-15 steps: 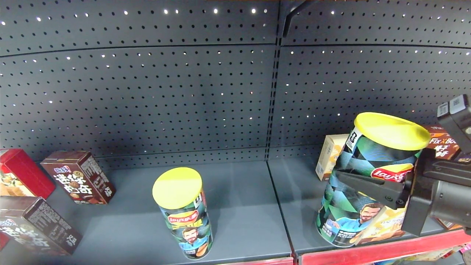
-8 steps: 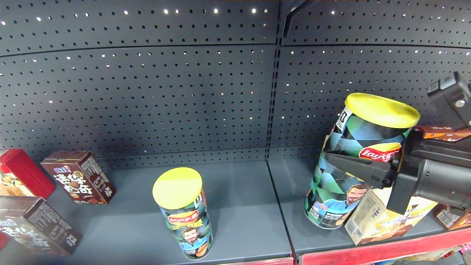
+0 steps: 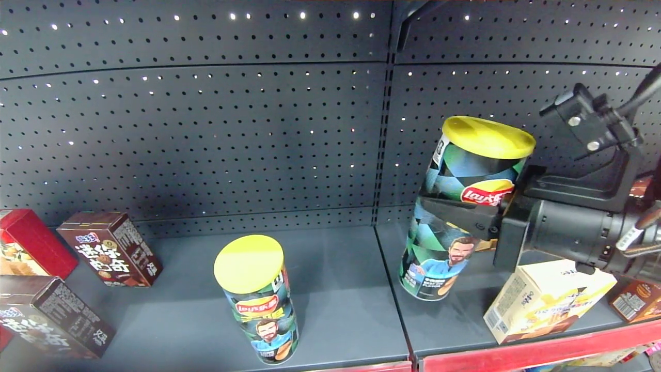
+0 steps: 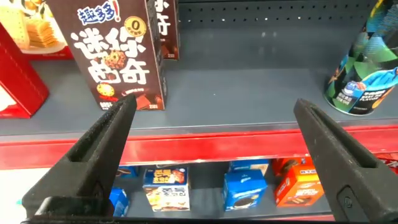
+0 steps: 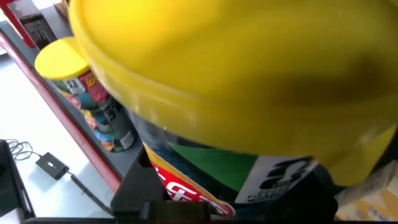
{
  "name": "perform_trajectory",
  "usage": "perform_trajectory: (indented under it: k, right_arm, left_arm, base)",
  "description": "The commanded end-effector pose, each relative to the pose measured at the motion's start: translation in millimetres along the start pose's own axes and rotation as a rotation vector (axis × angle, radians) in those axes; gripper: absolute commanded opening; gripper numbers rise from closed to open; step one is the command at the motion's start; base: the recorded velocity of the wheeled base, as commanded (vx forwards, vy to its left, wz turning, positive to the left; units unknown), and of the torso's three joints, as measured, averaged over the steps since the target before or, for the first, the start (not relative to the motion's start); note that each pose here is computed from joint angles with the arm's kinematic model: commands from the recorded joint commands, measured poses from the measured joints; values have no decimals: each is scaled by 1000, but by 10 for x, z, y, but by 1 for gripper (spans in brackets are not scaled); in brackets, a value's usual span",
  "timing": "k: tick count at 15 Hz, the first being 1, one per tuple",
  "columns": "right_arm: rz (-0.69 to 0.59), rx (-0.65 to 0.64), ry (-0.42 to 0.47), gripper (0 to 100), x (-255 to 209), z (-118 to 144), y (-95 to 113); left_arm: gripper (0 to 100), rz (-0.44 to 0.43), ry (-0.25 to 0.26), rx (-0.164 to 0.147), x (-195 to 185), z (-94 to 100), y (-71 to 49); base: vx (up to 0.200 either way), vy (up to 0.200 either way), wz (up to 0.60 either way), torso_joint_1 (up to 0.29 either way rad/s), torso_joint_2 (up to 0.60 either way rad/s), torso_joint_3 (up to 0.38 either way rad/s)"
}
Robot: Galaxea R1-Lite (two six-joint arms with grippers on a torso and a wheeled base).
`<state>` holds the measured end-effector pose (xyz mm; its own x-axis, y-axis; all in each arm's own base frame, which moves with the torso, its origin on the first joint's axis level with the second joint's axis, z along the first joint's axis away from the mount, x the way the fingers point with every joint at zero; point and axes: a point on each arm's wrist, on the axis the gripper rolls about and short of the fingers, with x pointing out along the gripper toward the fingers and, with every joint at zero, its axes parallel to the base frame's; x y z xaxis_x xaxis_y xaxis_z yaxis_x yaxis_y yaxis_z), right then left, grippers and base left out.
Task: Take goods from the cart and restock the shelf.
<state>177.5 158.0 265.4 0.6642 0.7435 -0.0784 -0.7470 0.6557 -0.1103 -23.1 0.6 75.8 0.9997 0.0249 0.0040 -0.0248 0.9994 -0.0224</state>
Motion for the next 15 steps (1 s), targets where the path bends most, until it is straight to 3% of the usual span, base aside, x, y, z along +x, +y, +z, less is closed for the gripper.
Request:
perform_trajectory:
  k: [1, 7, 15]
  right_arm:
    - [6, 2, 17, 0, 286, -23, -26]
    - [35, -6, -28, 0, 868, -37, -66]
    - [17, -4, 59, 0, 1111, -270, 13]
  left_arm:
    - [100, 3, 4, -1, 3, 2, 0]
    - [100, 3, 4, -1, 3, 2, 0]
    - [100, 3, 4, -1, 3, 2, 0]
  base:
    - [0, 0, 0, 0, 0, 0]
    - [0, 0, 0, 0, 0, 0]
    - [0, 0, 0, 0, 0, 0]
